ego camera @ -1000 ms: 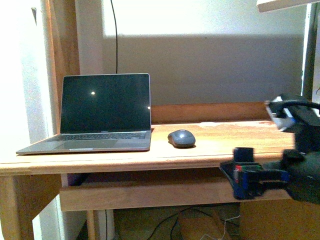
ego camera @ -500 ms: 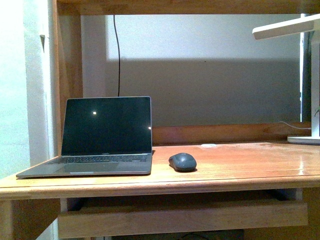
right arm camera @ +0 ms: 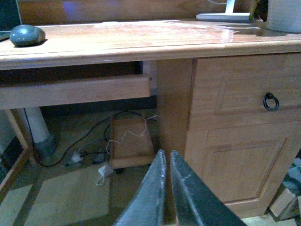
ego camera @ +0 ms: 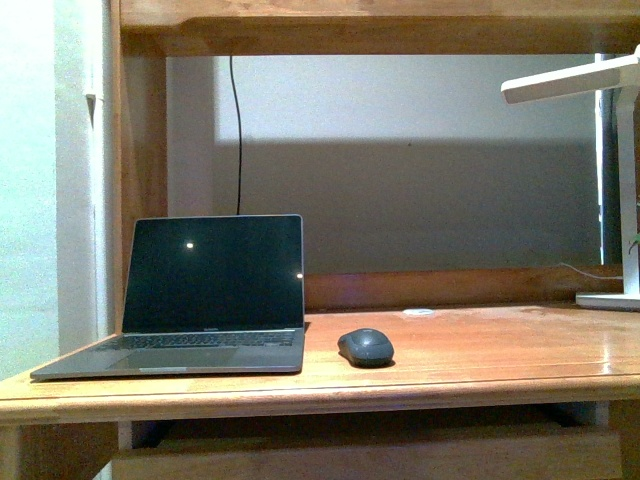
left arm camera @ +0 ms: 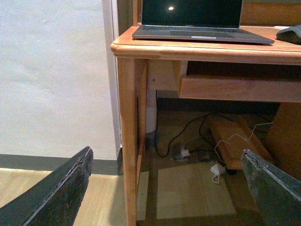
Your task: Place mouse
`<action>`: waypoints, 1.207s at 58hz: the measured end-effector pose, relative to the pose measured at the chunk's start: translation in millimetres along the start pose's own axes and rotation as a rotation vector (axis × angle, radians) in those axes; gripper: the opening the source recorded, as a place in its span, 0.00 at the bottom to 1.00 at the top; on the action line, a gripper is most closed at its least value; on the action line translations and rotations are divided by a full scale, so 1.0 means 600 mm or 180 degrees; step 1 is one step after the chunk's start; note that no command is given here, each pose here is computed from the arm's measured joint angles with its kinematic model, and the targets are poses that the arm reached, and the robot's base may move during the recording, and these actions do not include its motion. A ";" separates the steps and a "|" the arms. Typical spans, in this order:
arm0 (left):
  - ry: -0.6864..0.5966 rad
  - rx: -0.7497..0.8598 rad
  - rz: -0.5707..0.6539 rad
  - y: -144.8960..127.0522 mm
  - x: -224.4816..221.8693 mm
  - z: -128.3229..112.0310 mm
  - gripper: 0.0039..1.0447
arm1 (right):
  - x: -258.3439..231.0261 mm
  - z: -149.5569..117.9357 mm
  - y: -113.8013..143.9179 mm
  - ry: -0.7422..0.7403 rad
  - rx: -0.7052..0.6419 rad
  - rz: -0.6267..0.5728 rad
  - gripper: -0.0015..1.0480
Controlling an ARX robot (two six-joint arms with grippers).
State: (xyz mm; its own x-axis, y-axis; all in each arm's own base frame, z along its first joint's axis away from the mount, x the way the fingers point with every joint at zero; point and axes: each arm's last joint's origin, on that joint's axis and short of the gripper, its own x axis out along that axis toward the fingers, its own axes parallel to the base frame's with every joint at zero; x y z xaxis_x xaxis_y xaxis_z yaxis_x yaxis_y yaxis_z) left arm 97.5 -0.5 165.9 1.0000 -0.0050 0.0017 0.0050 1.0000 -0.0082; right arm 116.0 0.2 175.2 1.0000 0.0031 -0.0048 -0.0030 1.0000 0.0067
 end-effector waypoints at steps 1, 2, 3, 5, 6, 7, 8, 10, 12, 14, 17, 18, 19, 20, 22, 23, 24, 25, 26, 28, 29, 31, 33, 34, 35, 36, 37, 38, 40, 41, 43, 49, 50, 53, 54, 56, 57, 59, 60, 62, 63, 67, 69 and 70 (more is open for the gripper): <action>0.0000 0.0000 0.0000 0.000 0.000 0.000 0.93 | -0.001 -0.001 0.000 -0.0010 -0.0002 -0.0002 0.03; 0.0000 0.0000 0.0000 0.000 0.000 0.000 0.93 | -0.001 -0.003 0.000 -0.0034 -0.0002 -0.0002 0.03; 0.0000 0.0000 0.0000 0.000 0.000 0.000 0.93 | -0.002 -0.006 0.000 -0.0043 -0.0002 -0.0003 0.03; 0.0000 0.0000 0.0000 0.000 0.000 0.000 0.93 | -0.003 -0.007 0.000 -0.0043 -0.0003 -0.0002 0.03; 0.0000 0.0000 0.0000 0.000 0.000 0.000 0.93 | -0.004 -0.007 0.000 -0.0052 -0.0004 -0.0002 0.03; 0.0000 0.0001 -0.0001 0.000 0.000 0.000 0.93 | -0.004 -0.006 0.000 -0.0058 -0.0004 -0.0003 0.03; 0.0000 0.0000 -0.0001 0.000 0.000 0.000 0.93 | -0.005 -0.006 0.000 -0.0060 -0.0003 -0.0003 0.03; 0.0000 0.0000 0.0000 0.000 0.000 0.000 0.93 | -0.006 -0.006 0.000 -0.0063 -0.0004 -0.0001 0.03; 0.0000 0.0000 0.0000 0.000 0.000 0.000 0.93 | -0.007 -0.006 0.000 -0.0063 -0.0004 -0.0002 0.03; 0.0000 0.0000 0.0000 0.000 0.000 0.000 0.93 | -0.008 -0.006 0.000 -0.0067 -0.0004 -0.0002 0.03; 0.0000 0.0000 0.0000 0.000 0.000 0.000 0.93 | -0.010 -0.007 0.000 -0.0066 -0.0003 -0.0002 0.03; 0.0000 0.0000 0.0000 0.000 0.000 0.000 0.93 | -0.010 -0.007 0.000 -0.0066 -0.0004 -0.0002 0.03; 0.0000 0.0000 0.0000 0.000 0.000 0.000 0.93 | -0.011 -0.007 0.000 -0.0064 -0.0004 -0.0002 0.03; 0.0000 0.0001 0.0000 0.000 0.000 0.000 0.93 | -0.012 -0.007 0.000 -0.0063 -0.0004 -0.0002 0.03; 0.0000 0.0000 0.0000 0.000 0.000 0.000 0.93 | -0.013 -0.007 0.000 -0.0063 -0.0004 -0.0002 0.03; 0.0000 0.0001 0.0000 0.000 0.000 0.000 0.93 | -0.016 -0.008 0.000 -0.0060 -0.0004 -0.0002 0.03; 0.0000 0.0001 -0.0001 0.000 0.000 0.000 0.93 | -0.019 -0.010 0.000 -0.0027 -0.0004 -0.0003 0.03; 0.0000 0.0001 0.0000 0.000 0.000 0.000 0.93 | -0.021 -0.013 0.000 0.0018 -0.0004 -0.0004 0.03; 0.0000 0.0001 0.0000 0.000 0.000 0.000 0.93 | -0.023 -0.014 0.000 0.0038 -0.0004 -0.0004 0.03; 0.0000 0.0001 0.0001 0.000 0.000 0.000 0.93 | -0.027 -0.015 0.000 0.0036 -0.0004 -0.0004 0.03; 0.0000 0.0000 0.0000 0.000 0.000 0.000 0.93 | -0.029 -0.014 0.000 0.0004 -0.0004 -0.0009 0.03; 0.0000 0.0000 -0.0002 0.000 0.000 0.000 0.93 | -0.031 -0.012 0.000 -0.0040 -0.0004 0.0003 0.03; 0.0000 0.0000 -0.0002 0.000 0.000 0.000 0.93 | -0.031 -0.012 0.000 -0.0055 -0.0005 -0.0006 0.03; 0.0000 0.0001 -0.0001 0.000 0.000 0.000 0.93 | -0.031 -0.011 0.000 -0.0056 -0.0005 -0.0006 0.03; 0.0000 0.0000 -0.0001 0.000 0.000 0.000 0.93 | -0.031 -0.011 0.000 -0.0053 -0.0005 -0.0005 0.03; 0.0000 0.0000 -0.0001 0.000 0.000 0.000 0.93 | -0.031 -0.012 0.000 -0.0050 -0.0005 0.0002 0.03; 0.0000 0.0000 -0.0001 0.000 0.000 0.000 0.93 | -0.031 -0.012 0.000 -0.0050 -0.0005 0.0000 0.03; 0.0000 0.0000 0.0000 0.000 0.000 0.000 0.93 | -0.031 -0.012 0.000 -0.0049 -0.0005 -0.0009 0.03; 0.0000 0.0000 0.0000 0.000 0.000 0.000 0.93 | -0.031 -0.012 0.000 -0.0047 -0.0005 -0.0006 0.03; 0.0000 0.0000 -0.0001 0.000 0.000 0.000 0.93 | -0.031 -0.012 0.000 -0.0047 -0.0005 -0.0007 0.03; 0.0000 0.0000 -0.0001 0.000 0.000 0.000 0.93 | -0.031 -0.012 0.000 -0.0051 -0.0005 -0.0005 0.03; 0.0000 0.0000 -0.0001 0.000 0.000 0.000 0.93 | -0.031 -0.012 0.000 -0.0050 -0.0005 -0.0007 0.03; 0.0000 0.0000 -0.0001 0.000 0.000 0.000 0.93 | -0.031 -0.012 0.000 -0.0051 -0.0005 -0.0005 0.03; 0.0000 0.0000 -0.0001 0.000 0.000 0.000 0.93 | -0.031 -0.012 0.000 -0.0051 -0.0009 -0.0006 0.03; 0.0000 0.0000 -0.0001 0.000 0.000 0.000 0.93 | -0.031 -0.012 0.000 -0.0051 -0.0011 -0.0007 0.05; 0.0000 0.0000 -0.0001 0.000 0.000 0.000 0.93 | -0.031 -0.012 0.000 -0.0051 -0.0011 -0.0007 0.10; 0.0000 0.0001 -0.0001 0.000 0.000 0.000 0.93 | -0.031 -0.012 0.000 -0.0051 -0.0011 -0.0006 0.13; 0.0000 0.0000 -0.0001 0.000 0.000 0.000 0.93 | -0.031 -0.012 0.000 -0.0051 -0.0011 -0.0006 0.19; 0.0000 0.0000 -0.0001 0.000 0.000 0.000 0.93 | -0.031 -0.012 0.000 -0.0051 -0.0011 -0.0006 0.22; 0.0000 0.0000 -0.0001 0.000 0.000 0.000 0.93 | -0.031 -0.012 0.000 -0.0051 -0.0011 -0.0006 0.29; 0.0000 0.0001 -0.0001 0.000 0.000 0.000 0.93 | -0.031 -0.012 0.000 -0.0051 -0.0011 -0.0006 0.31; 0.0000 0.0001 -0.0001 0.000 0.000 0.000 0.93 | -0.031 -0.012 0.000 -0.0051 -0.0011 -0.0006 0.41; 0.0000 0.0000 -0.0001 0.000 0.000 0.000 0.93 | -0.031 -0.012 0.000 -0.0051 -0.0011 -0.0006 0.49; 0.0000 0.0000 -0.0001 0.000 0.000 0.000 0.93 | -0.031 -0.012 0.000 -0.0051 -0.0011 -0.0006 0.50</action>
State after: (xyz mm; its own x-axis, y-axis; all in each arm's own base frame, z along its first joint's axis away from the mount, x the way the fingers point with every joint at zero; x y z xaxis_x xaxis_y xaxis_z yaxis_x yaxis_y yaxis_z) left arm 97.5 -0.5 165.9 1.0000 -0.0053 0.0017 0.0054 1.0000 -0.0082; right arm 97.1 0.1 168.3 0.9999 0.0011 0.0113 -0.0012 1.0000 0.0032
